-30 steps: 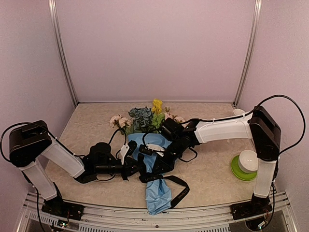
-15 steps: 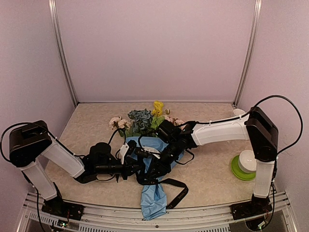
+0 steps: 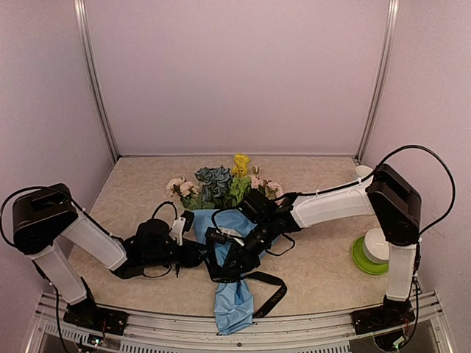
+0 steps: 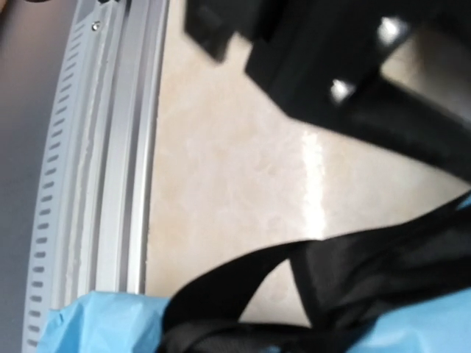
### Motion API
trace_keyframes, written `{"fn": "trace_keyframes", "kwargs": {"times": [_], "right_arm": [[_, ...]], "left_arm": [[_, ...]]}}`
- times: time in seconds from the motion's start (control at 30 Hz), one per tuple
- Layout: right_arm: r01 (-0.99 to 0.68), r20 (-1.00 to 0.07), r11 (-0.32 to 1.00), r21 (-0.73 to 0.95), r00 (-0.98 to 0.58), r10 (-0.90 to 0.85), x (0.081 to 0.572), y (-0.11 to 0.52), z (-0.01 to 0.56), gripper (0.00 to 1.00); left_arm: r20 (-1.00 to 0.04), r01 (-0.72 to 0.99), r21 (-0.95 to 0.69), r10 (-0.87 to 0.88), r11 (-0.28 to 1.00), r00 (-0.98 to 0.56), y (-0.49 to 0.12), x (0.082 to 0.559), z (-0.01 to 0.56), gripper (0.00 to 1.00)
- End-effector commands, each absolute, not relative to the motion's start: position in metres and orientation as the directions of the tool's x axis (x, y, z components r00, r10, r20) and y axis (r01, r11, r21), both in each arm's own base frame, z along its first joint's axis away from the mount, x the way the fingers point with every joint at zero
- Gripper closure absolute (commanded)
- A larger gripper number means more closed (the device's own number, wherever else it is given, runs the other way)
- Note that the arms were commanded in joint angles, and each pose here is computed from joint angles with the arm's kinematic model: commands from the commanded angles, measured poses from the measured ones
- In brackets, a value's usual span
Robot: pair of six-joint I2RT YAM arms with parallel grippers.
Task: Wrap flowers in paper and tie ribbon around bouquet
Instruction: Cross the half-tied ribbon at the center of the board.
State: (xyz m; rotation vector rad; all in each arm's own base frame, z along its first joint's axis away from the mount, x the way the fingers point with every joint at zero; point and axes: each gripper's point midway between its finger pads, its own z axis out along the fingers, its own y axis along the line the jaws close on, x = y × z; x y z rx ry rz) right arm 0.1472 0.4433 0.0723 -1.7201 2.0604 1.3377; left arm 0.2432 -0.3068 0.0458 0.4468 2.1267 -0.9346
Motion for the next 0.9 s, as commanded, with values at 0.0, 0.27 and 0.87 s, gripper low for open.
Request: {"fn": "trace_keyframes", "kwargs": {"times": [0.0,0.27,0.87], "right_arm": [[-0.825,-0.610,-0.068,0.562,-0.357,-0.708,0.145,0.443,0.069,0.76],[-0.816,-0.633,-0.089,0.571,-0.368,-0.681,0.148,0.443,0.079,0.79],[-0.807,-0.625,-0.093,0.584,-0.373,-0.685,0.148,0.442,0.081,0.78]], "left_arm": [[-0.758,0.462,-0.472,-0.078,0.751,-0.647,-0.279,0.255,0.055,0.44],[-0.896,0.624,-0.368,-0.084,0.689,-0.435,-0.275,0.226,0.126,0.46],[-0.835,0.902,0.108,0.531,0.418,-0.146,-0.320,0.116,0.066,0.90]]}}
